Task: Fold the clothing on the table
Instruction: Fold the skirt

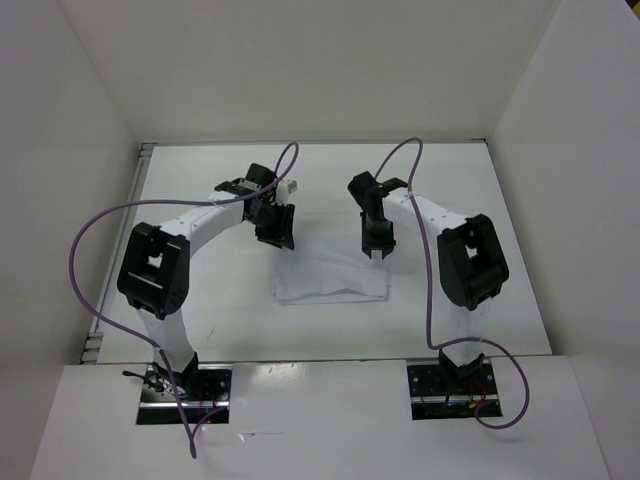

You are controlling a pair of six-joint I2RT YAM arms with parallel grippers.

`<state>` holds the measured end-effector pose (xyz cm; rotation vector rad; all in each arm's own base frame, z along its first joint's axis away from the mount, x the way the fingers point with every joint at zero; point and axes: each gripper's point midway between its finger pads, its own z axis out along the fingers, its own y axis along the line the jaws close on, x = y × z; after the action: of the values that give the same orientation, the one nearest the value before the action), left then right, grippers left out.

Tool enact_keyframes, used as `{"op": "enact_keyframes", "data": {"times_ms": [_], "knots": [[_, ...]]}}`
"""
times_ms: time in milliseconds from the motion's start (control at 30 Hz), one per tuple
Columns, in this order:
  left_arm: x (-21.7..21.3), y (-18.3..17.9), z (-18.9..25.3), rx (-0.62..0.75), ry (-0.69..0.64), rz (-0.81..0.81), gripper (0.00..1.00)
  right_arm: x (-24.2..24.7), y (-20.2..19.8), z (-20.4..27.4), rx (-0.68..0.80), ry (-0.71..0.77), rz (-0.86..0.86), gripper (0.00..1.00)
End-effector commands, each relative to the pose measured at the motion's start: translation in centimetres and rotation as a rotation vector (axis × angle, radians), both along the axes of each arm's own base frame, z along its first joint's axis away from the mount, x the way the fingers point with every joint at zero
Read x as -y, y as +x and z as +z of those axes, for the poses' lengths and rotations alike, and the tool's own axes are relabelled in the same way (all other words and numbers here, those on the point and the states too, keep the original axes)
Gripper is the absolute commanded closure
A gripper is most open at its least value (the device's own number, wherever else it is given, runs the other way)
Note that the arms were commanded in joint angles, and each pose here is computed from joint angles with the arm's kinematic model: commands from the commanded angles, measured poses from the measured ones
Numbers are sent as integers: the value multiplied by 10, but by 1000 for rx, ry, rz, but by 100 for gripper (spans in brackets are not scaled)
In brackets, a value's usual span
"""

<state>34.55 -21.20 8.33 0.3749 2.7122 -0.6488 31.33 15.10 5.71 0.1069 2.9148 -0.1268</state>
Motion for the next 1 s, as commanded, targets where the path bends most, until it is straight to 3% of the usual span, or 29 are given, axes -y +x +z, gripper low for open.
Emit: {"op": "enact_keyframes", "data": {"times_ms": [0,267,467,633,767,967], "knots": [[-9,13,-11,16,30,47,52,12,37,9,114,-27,-45,58],[-21,-11,-45,-60,74,41,52,45,38,-30,47,-2,-123,53],[-27,-29,-69,-130,102,39,52,28,42,-39,38,84,-78,52],[-28,-29,-74,-142,111,31,52,19,50,-26,72,131,-69,52],[-27,-5,-58,-77,107,52,51,17,67,-7,146,136,-71,52],[-27,20,-39,-23,84,103,51,18,79,-4,158,116,-68,71]]}}
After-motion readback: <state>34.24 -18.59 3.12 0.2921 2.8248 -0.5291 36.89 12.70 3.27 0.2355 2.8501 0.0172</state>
